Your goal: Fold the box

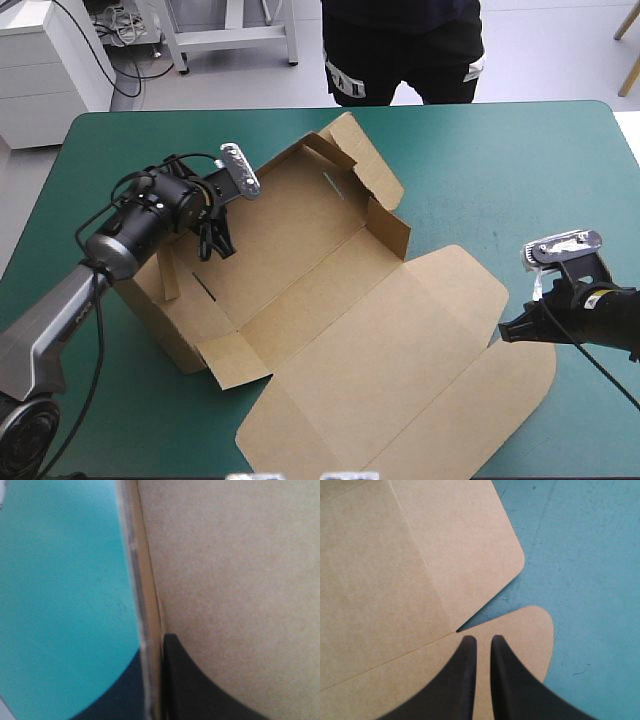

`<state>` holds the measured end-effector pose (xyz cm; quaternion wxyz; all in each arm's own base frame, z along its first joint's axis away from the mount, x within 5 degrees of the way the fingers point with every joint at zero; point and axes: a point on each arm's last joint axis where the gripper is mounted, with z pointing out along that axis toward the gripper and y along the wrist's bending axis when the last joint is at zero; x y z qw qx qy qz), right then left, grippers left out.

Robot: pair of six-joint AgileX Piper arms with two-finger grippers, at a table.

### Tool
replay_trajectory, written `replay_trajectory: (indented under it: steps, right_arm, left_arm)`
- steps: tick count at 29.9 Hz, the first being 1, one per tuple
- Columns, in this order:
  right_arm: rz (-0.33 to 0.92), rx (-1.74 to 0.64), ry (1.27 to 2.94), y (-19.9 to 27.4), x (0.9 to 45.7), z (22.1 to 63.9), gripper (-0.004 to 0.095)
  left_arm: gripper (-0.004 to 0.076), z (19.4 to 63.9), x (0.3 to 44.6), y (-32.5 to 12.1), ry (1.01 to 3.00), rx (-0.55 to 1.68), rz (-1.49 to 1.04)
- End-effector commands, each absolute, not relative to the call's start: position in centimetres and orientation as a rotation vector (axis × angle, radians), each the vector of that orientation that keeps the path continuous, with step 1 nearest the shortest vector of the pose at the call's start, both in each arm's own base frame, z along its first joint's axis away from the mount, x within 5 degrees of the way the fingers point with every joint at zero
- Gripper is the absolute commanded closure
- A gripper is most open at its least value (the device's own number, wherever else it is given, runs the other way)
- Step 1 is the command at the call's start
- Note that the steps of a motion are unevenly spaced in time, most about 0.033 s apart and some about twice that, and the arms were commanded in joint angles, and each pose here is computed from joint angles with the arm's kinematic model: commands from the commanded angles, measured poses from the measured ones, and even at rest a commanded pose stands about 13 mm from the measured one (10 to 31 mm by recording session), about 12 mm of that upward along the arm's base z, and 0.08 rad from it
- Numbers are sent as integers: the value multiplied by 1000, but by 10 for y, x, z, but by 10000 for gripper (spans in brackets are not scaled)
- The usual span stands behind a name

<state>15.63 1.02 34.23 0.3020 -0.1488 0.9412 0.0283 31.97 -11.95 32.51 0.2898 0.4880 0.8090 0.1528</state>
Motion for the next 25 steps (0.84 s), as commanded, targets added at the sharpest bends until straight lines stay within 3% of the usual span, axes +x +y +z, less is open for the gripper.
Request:
replay_trajectory:
  steps: [1,13,25]
  right_arm:
    - [61,-386,2434,9,157,353,822]
    - [62,-386,2436,9,156,353,822]
    - [64,-381,2439,9,156,353,821]
  left_arm:
    - [732,354,318,-145,1915,1291,519]
    - [732,367,299,-211,1482,1439,616]
    - [732,373,270,-250,1351,1428,607]
